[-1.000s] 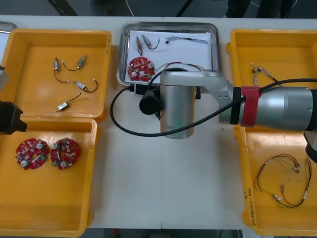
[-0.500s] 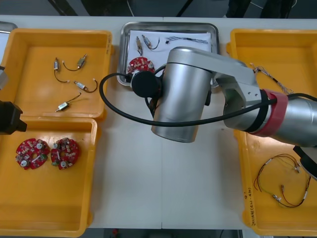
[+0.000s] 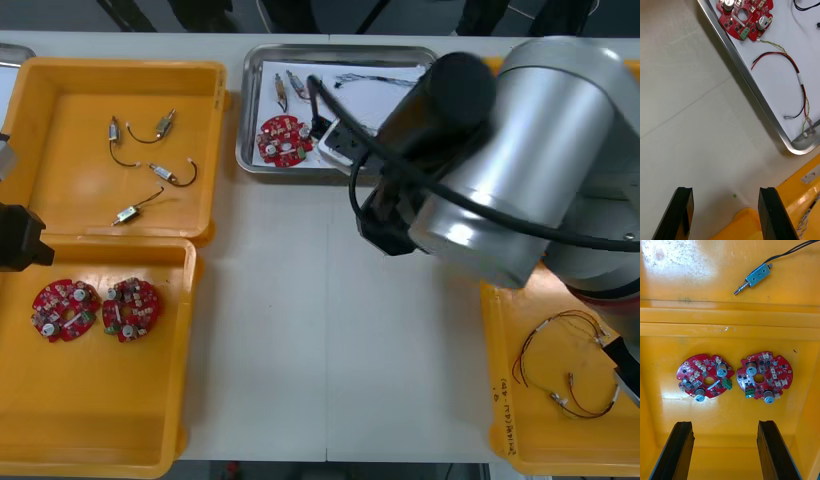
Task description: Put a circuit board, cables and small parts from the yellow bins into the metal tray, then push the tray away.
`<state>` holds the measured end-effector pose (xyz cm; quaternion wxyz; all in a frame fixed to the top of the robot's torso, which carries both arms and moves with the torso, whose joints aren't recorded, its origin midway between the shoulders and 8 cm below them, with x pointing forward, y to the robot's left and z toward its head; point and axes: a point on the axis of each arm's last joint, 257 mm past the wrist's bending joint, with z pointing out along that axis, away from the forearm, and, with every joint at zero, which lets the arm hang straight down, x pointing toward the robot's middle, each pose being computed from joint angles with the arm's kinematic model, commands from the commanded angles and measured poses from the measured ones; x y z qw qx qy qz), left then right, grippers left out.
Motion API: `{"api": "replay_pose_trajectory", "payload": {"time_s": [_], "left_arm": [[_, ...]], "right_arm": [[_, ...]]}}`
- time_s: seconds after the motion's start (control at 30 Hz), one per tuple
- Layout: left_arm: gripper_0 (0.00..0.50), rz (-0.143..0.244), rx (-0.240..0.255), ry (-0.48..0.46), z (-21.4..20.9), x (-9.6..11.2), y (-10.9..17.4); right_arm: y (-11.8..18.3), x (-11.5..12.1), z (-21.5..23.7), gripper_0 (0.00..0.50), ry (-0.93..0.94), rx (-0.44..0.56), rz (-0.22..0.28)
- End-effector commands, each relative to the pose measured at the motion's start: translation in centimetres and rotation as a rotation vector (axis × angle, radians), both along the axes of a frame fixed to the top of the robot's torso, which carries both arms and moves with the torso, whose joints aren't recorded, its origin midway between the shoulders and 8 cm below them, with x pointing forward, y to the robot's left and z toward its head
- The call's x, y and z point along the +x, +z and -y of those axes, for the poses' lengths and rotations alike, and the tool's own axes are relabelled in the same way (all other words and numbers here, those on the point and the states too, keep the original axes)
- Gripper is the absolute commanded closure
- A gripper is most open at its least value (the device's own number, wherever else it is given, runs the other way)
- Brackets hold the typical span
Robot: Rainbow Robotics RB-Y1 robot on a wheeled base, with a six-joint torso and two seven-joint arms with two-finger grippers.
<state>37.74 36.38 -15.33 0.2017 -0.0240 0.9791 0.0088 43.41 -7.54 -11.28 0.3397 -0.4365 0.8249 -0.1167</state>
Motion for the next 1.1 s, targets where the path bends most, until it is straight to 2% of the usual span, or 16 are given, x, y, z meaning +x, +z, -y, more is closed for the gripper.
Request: {"api": "replay_pose_trajectory", "payload": {"time_s": [0.03,0.23,0.47,0.63,0.83,1.1], "left_arm": [[0.0,0.024,0.081,-0.041,-1.9,-0.3,1.6],[0.0,0.024,0.081,-0.041,-1.9,-0.3,1.6],[0.0,0.024,0.081,-0.041,-1.9,-0.3,1.6],[0.0,0.024,0.081,-0.041,-1.9,-0.3,1.6],[0.0,0.024,0.081,-0.041,-1.9,-0.3,1.6],[0.0,0.024,0.081,-0.041,-1.9,-0.3,1.6]], "right_arm": [[2.1,-0.7,2.0,0.0,-0.037,0.151,-0.011],[2.5,-1.2,5.8,0.0,-0.123,0.285,-0.063],[2.7,-1.8,10.5,0.0,-0.231,0.386,-0.094],[2.3,-2.7,16.0,0.0,-0.368,0.465,-0.121],[1.0,-4.5,21.8,0.0,-0.514,0.492,-0.14],[0.2,-6.3,27.8,0.0,-0.681,0.483,-0.117]]}}
